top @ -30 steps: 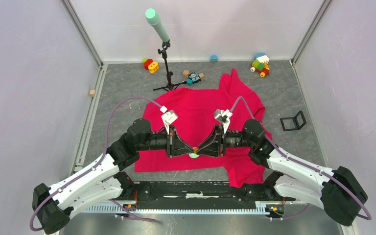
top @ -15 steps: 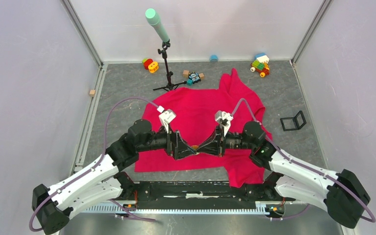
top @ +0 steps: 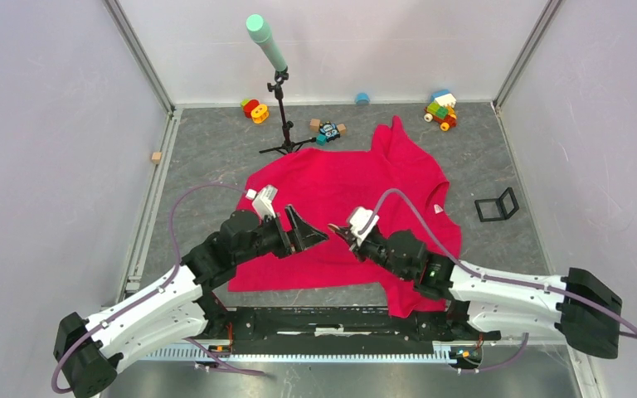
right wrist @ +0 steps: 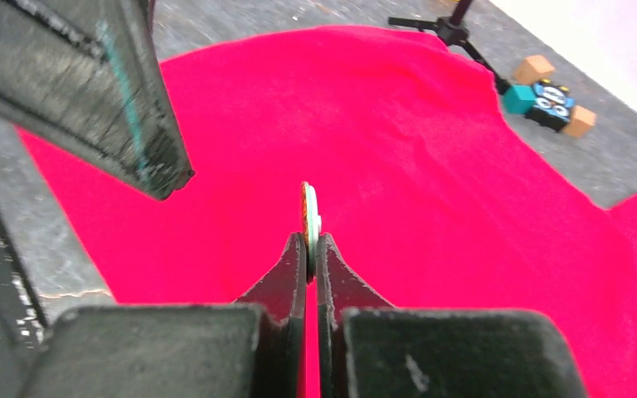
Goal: Pin the brooch onto the clothing
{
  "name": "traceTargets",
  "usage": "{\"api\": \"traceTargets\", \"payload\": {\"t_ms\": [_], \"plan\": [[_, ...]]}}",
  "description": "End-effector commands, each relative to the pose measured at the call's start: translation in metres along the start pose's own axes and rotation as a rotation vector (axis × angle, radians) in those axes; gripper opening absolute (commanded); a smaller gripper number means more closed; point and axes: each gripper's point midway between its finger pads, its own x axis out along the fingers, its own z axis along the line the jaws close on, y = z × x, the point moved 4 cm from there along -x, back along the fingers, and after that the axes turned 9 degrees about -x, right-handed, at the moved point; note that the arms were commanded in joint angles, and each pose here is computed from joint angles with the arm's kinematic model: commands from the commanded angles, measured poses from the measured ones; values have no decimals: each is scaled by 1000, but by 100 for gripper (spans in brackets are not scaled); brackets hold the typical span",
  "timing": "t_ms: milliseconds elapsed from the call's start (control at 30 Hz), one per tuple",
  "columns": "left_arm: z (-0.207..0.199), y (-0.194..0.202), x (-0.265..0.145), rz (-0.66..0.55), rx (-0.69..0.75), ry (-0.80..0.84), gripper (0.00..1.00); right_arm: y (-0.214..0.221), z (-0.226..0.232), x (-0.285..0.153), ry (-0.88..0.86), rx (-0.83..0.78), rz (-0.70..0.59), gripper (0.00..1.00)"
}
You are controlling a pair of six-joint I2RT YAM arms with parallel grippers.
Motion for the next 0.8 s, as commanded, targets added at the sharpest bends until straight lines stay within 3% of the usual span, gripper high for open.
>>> {"api": "traceTargets", "payload": {"t_ms": [0,333,633,767], "plan": [[-19,-12,1,-79,-148,88,100,-7,-23,-3,280,-146,0,0],[-16,-12,17,-71,-217,82,98,-22,4,-9,358,-306,-20,0],[-20,-11,26,-44,-218,83,73,-24,18,-6,357,-362,-4,0],[-14,-9,30,-36,-230,59,68,-24,21,-6,363,-386,-1,0]]}}
